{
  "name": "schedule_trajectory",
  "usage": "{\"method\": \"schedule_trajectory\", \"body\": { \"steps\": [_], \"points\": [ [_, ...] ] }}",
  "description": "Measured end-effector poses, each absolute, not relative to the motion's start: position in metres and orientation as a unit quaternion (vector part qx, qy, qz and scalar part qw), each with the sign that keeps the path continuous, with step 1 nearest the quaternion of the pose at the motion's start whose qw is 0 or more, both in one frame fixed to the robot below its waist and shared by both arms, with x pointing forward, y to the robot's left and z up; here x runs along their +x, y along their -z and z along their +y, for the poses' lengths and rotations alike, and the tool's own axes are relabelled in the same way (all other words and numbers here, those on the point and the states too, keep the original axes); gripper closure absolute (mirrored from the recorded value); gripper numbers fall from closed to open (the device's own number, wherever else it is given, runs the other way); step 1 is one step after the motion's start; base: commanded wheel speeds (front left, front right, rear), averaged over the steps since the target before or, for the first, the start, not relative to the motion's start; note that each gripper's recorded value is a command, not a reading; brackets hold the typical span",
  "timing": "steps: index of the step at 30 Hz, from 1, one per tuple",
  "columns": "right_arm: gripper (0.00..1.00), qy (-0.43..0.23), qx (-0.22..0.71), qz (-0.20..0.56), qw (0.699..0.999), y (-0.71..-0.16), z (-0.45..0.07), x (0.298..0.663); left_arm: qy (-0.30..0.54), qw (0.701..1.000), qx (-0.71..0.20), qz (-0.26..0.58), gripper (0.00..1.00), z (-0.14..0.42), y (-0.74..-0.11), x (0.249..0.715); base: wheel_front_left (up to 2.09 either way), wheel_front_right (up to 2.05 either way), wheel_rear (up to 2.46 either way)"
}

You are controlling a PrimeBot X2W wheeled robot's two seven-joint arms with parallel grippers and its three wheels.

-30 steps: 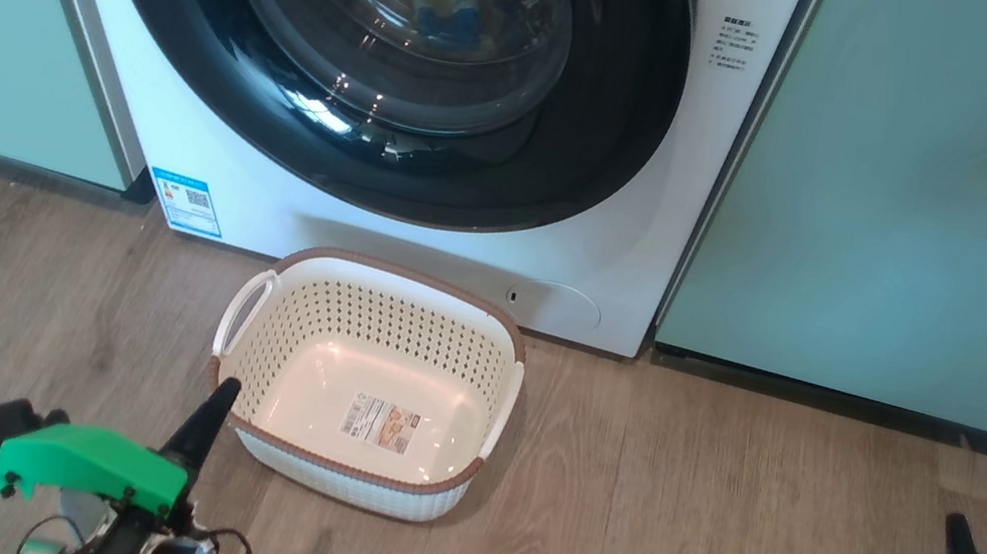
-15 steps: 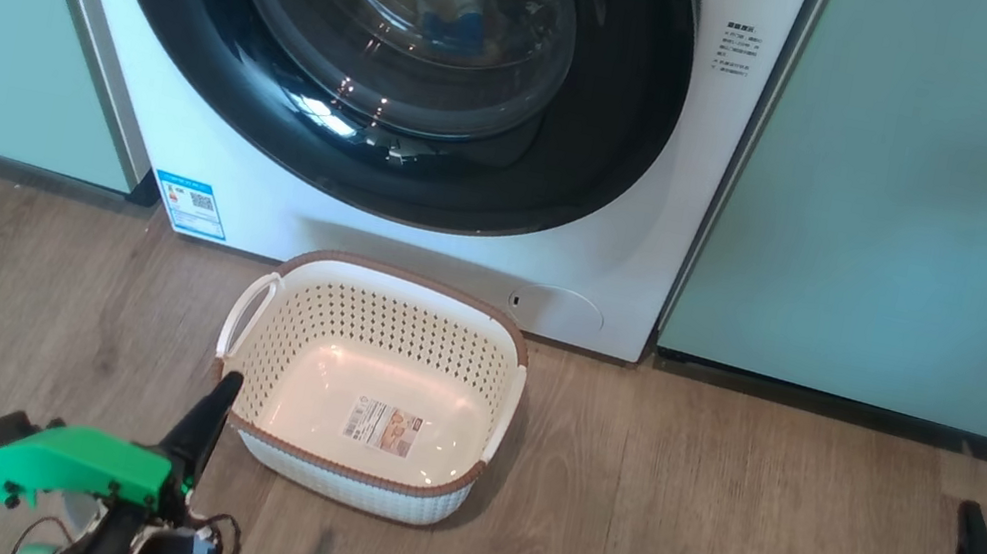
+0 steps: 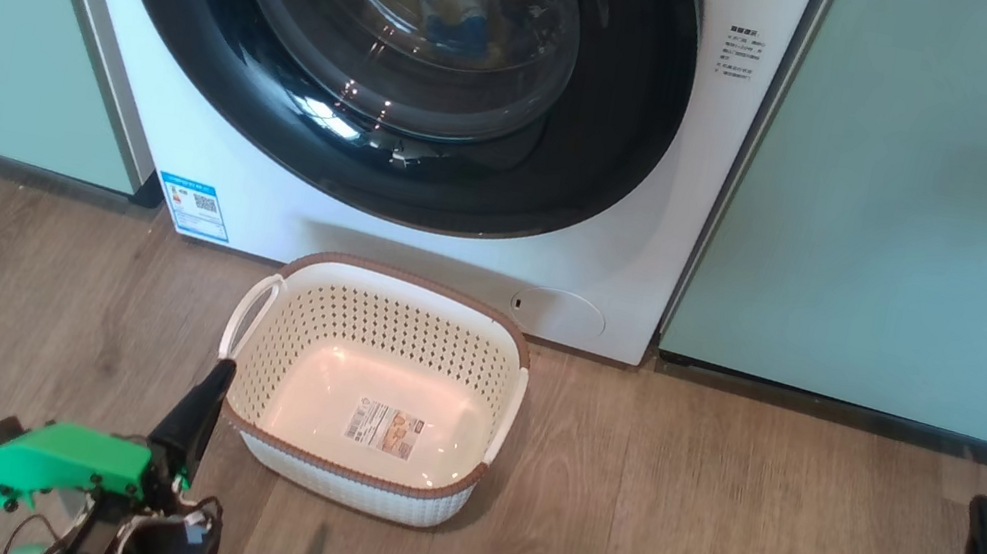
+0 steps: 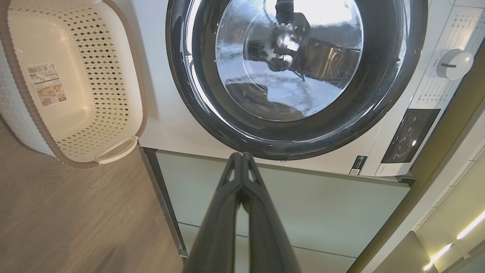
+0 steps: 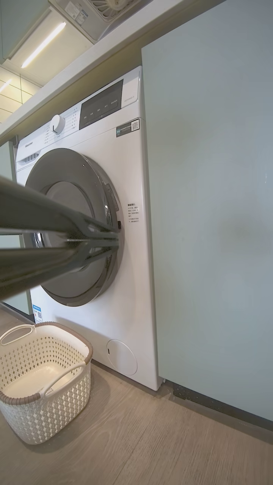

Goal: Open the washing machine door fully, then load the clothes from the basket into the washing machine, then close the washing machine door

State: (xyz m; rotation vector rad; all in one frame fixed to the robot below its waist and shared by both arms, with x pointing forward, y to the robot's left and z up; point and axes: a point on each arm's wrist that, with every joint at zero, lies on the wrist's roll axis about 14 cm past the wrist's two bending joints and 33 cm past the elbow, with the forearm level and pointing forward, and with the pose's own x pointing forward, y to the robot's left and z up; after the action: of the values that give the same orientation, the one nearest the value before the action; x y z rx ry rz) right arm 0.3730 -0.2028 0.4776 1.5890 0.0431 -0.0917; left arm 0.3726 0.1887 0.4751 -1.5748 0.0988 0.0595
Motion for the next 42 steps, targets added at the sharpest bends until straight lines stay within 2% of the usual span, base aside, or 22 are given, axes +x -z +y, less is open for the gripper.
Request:
{"method": "schedule_trajectory", "body": {
  "steps": [42],
  "points": [
    [1.0, 0.04, 0.714, 0.021, 0.699, -0.4775, -0.2047, 0.3727, -0.027, 0.702, -0.711, 0.044, 1.0, 0.189, -0.4752, 0.3727, 0.0, 0.0, 0.0]
  ]
}}
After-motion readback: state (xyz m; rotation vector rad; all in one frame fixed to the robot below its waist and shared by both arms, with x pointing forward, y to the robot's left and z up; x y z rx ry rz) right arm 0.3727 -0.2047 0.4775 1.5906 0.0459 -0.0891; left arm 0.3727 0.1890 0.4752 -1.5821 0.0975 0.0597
